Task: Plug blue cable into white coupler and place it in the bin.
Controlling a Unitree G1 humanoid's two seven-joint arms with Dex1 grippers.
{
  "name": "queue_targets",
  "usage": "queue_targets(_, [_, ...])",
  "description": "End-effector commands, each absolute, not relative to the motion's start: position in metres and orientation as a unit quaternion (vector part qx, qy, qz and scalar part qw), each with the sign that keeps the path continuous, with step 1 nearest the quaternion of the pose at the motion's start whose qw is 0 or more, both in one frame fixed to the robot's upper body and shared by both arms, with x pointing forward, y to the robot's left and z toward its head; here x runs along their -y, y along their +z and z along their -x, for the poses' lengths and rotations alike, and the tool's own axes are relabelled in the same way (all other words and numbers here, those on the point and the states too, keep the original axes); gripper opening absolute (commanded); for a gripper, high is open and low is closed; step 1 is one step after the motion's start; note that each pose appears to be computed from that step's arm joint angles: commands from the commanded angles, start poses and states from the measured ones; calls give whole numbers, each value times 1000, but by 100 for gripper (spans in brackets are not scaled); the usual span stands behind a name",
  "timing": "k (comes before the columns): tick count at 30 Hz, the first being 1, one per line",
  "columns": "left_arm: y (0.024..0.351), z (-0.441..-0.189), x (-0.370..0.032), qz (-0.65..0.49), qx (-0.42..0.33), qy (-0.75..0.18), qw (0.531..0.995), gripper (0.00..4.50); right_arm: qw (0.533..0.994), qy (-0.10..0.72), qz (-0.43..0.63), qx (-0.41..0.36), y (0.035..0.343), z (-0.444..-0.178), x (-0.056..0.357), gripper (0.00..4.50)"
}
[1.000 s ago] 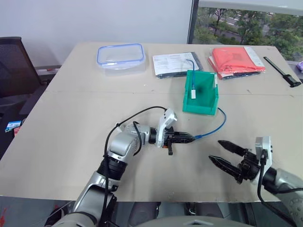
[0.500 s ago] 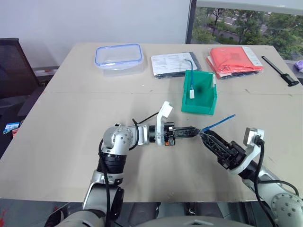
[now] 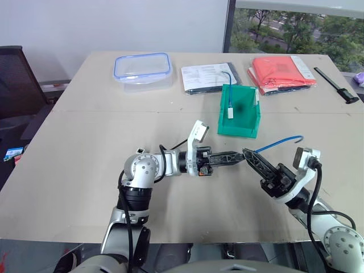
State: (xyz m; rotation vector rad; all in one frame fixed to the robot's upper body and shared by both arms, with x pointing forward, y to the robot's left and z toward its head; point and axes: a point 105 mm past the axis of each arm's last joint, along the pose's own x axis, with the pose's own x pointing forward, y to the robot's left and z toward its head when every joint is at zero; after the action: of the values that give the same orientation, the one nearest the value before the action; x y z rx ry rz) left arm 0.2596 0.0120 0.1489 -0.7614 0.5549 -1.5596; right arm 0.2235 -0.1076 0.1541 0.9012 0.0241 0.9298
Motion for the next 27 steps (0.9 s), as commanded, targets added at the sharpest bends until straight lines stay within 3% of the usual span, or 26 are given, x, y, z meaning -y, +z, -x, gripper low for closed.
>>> queue_targets(1, [146,-257,-10,310,-249,-674,623,0,795,440,-417,21,169,-223,111,3])
queue_targets(16, [147,-249,-13,263,-194,-700,635,0,745,430,-510,30,179,-226,121,2])
queue_targets(18, [147,-249,-13,262,-191,-701,636,106,738,429,-519,32,180,-226,122,2])
queue_targets(25, [148,-251,-15,260,-181,-699,641,415,702,434,-563,38,187,-225,129,2])
queue_targets(26, [147,-251,-16,260,-181,-699,641,445,706,438,-556,34,186,-224,127,2])
queue_targets(27, [148,-251,-16,259,-180,-700,641,445,708,439,-551,32,185,-224,127,2])
